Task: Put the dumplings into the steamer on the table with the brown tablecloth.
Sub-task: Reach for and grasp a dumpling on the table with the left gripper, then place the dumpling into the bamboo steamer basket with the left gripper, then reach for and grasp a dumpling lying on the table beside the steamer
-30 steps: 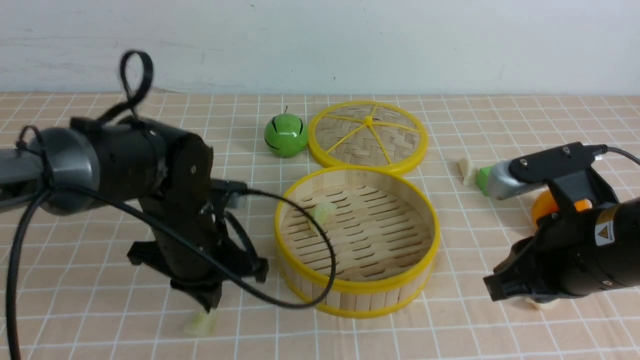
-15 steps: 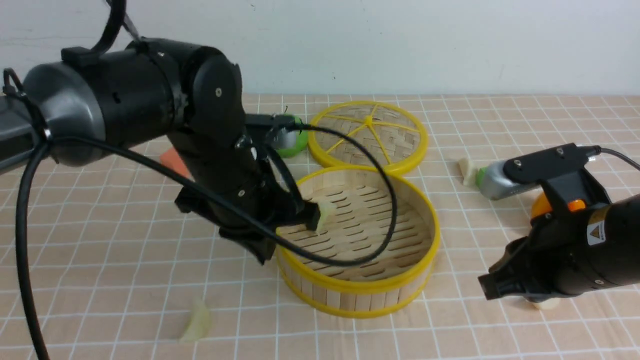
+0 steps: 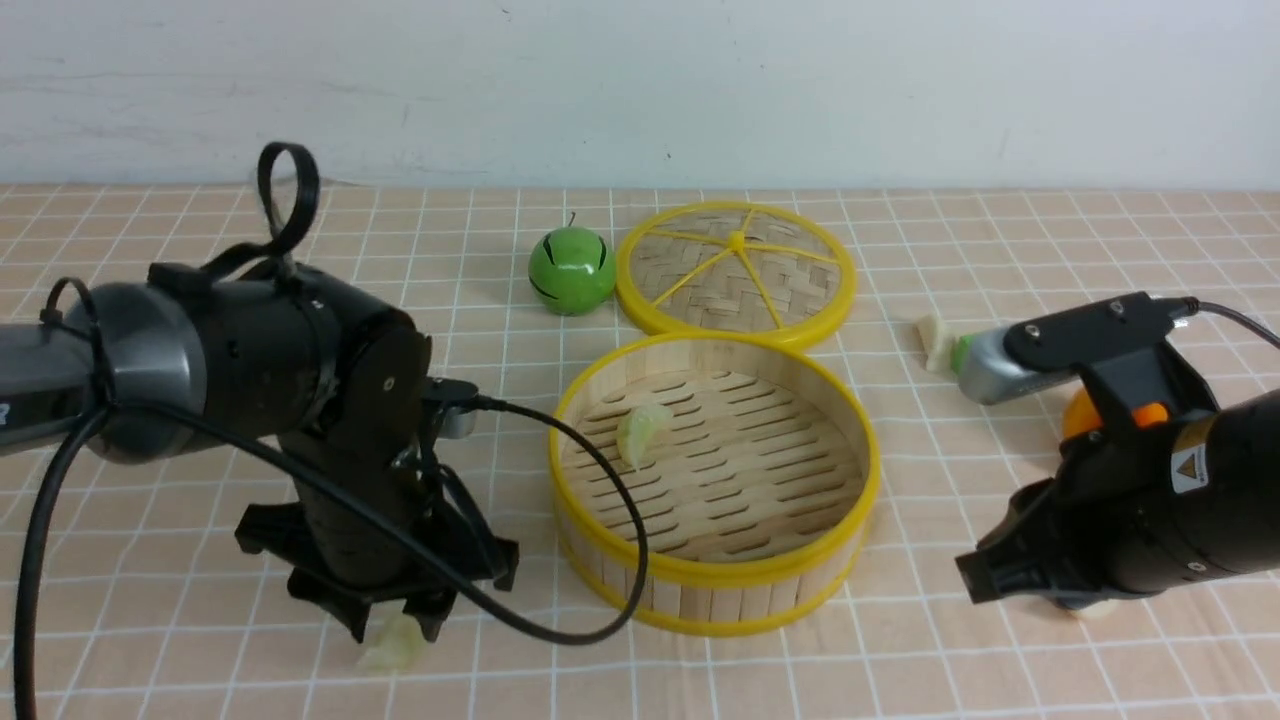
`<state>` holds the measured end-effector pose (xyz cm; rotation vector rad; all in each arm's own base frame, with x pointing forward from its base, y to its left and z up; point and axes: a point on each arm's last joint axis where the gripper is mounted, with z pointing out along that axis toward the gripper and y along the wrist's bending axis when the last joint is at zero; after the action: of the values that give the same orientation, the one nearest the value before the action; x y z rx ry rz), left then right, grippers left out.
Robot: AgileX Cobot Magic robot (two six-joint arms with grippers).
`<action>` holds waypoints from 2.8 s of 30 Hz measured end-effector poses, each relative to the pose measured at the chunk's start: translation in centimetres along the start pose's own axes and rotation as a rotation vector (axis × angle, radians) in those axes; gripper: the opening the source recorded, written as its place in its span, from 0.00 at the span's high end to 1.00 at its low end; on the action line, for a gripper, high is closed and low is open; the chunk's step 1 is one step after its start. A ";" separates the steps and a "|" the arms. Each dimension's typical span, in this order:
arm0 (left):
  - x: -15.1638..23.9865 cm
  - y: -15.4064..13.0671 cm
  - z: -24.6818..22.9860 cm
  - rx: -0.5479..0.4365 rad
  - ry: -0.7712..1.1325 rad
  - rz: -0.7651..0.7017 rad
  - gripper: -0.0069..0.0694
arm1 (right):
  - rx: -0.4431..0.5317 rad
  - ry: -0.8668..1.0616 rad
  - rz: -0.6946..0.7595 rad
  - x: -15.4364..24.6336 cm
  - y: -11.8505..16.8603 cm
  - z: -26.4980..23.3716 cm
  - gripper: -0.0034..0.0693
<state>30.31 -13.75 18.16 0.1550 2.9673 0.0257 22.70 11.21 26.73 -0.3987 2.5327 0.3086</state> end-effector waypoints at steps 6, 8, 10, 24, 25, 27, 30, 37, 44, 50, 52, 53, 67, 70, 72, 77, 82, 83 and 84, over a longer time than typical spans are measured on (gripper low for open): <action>-0.1 0.0 2.2 -0.015 0.037 0.008 0.57 | -0.002 -0.003 0.002 0.0 0.0 0.0 0.82; -0.1 0.0 2.1 -0.013 0.032 0.004 0.58 | -0.002 -0.003 0.002 0.0 0.0 0.0 0.82; -0.3 -0.1 1.6 -0.002 0.003 0.004 0.58 | -0.002 -0.003 0.002 0.0 0.0 0.0 0.82; -5.1 -3.8 -11.4 0.436 -0.401 -0.055 0.58 | -0.002 0.036 0.019 -0.1 -0.1 2.0 0.81; -5.5 -4.1 -10.7 0.442 -0.389 -0.058 0.58 | -0.003 0.040 0.023 -0.1 0.0 2.1 0.81; -6.2 -4.6 -8.8 0.433 -0.346 -0.060 0.58 | -0.005 0.046 0.028 -0.1 0.0 2.4 0.80; -6.9 -5.1 -6.0 0.411 -0.284 -0.062 0.58 | -0.007 0.055 0.035 0.0 0.0 2.7 0.80; -7.5 -5.8 -3.2 0.405 -0.235 -0.071 0.58 | -0.007 0.060 0.036 0.0 0.0 2.9 0.80; -6.7 -8.1 -3.1 0.408 -0.250 0.025 0.58 | -0.007 0.058 0.036 -0.1 0.0 2.9 0.79; -6.4 -9.4 -2.9 0.401 -0.282 0.078 0.56 | -0.007 0.058 0.037 -0.1 0.0 2.9 0.79; -6.6 -9.4 -2.6 0.390 -0.297 0.088 0.51 | -0.007 0.058 0.037 -0.1 0.0 2.9 0.78; -6.6 -9.4 -2.5 0.389 -0.297 0.089 0.50 | -0.007 0.058 0.037 -0.1 0.0 2.9 0.78; -6.2 -8.1 -7.4 0.340 -0.417 0.178 0.39 | 0.016 0.066 0.001 0.0 -0.2 2.9 0.75; -4.9 -6.4 -13.4 0.335 -0.549 0.212 0.45 | 0.033 0.072 -0.029 -0.5 -0.3 2.5 0.74; -3.8 -5.4 -16.3 0.322 -0.608 0.231 0.49 | 0.049 0.069 -0.054 -0.9 -0.4 2.2 0.73; 1.0 -1.6 -25.2 0.320 -0.816 0.235 0.64 | 0.116 -0.010 0.021 -4.0 -1.9 0.9 0.64; 6.9 1.9 -28.4 0.335 -0.919 0.203 0.76 | 0.200 -0.049 0.139 -8.2 -6.3 2.4 0.45; 7.5 2.2 -28.5 0.333 -0.925 0.204 0.77 | 0.206 -0.047 0.147 -8.7 -6.6 2.9 0.43; 8.8 2.9 -27.6 0.306 -0.912 0.213 0.79 | 0.216 -0.036 0.156 -9.6 -7.6 4.1 0.38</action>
<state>17.25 -10.18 43.94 0.3955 2.0190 -0.3689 35.02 7.44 27.62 -0.1114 2.5331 0.0963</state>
